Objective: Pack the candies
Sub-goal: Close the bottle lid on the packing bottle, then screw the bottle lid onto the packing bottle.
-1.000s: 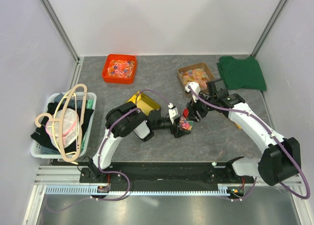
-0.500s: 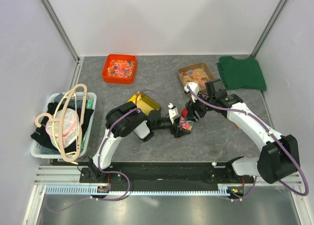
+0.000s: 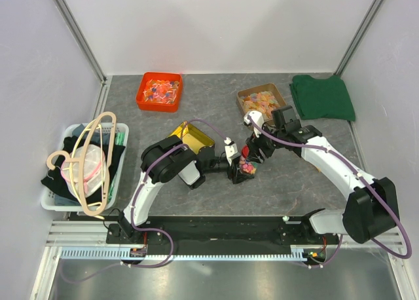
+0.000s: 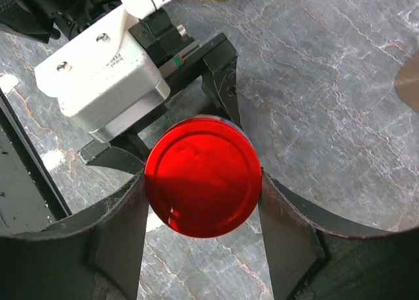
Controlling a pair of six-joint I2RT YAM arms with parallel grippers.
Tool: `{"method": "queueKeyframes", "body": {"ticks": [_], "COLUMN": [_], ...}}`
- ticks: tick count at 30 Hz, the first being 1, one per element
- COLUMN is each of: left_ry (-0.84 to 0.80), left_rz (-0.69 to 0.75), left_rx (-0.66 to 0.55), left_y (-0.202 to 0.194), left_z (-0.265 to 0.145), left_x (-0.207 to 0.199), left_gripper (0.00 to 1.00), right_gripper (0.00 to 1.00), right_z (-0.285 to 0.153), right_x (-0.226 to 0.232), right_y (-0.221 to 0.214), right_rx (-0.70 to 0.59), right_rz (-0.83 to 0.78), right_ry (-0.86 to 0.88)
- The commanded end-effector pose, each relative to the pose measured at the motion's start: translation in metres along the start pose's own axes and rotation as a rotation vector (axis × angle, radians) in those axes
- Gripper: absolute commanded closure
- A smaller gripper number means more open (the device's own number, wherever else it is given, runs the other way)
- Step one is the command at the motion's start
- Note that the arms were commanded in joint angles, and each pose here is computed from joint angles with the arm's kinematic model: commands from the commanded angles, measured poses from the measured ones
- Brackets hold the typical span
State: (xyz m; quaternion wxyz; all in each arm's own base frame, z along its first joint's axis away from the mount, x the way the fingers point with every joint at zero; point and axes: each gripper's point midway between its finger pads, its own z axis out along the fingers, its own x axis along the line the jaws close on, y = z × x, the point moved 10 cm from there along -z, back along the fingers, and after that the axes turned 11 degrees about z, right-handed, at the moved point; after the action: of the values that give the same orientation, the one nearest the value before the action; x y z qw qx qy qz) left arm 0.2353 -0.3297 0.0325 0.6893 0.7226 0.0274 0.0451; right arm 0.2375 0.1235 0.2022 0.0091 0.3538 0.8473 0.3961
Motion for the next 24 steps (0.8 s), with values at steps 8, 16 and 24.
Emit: {"method": "queueKeyframes", "body": {"ticks": [8,16,24], "left_ry": [-0.004,-0.006,-0.007], "left_rz": [0.150,0.149,0.150], "left_rx": [-0.183,-0.183,-0.184], "left_y": [0.022,0.023,0.023], "left_z": [0.005,0.004,0.004], "left_x": [0.002,0.002,0.002], "left_gripper": [0.83,0.84,0.84], "right_gripper": [0.05,0.02,0.02], "right_z": [-0.004,-0.019,-0.035], "right_x": [0.003,0.006,0.002], "right_y": [0.000,0.013,0.026], "right_rx": [0.052,0.053,0.078], "right_rz": [-0.026,-0.057,-0.100], "right_ry": [0.002,-0.001,-0.057]}}
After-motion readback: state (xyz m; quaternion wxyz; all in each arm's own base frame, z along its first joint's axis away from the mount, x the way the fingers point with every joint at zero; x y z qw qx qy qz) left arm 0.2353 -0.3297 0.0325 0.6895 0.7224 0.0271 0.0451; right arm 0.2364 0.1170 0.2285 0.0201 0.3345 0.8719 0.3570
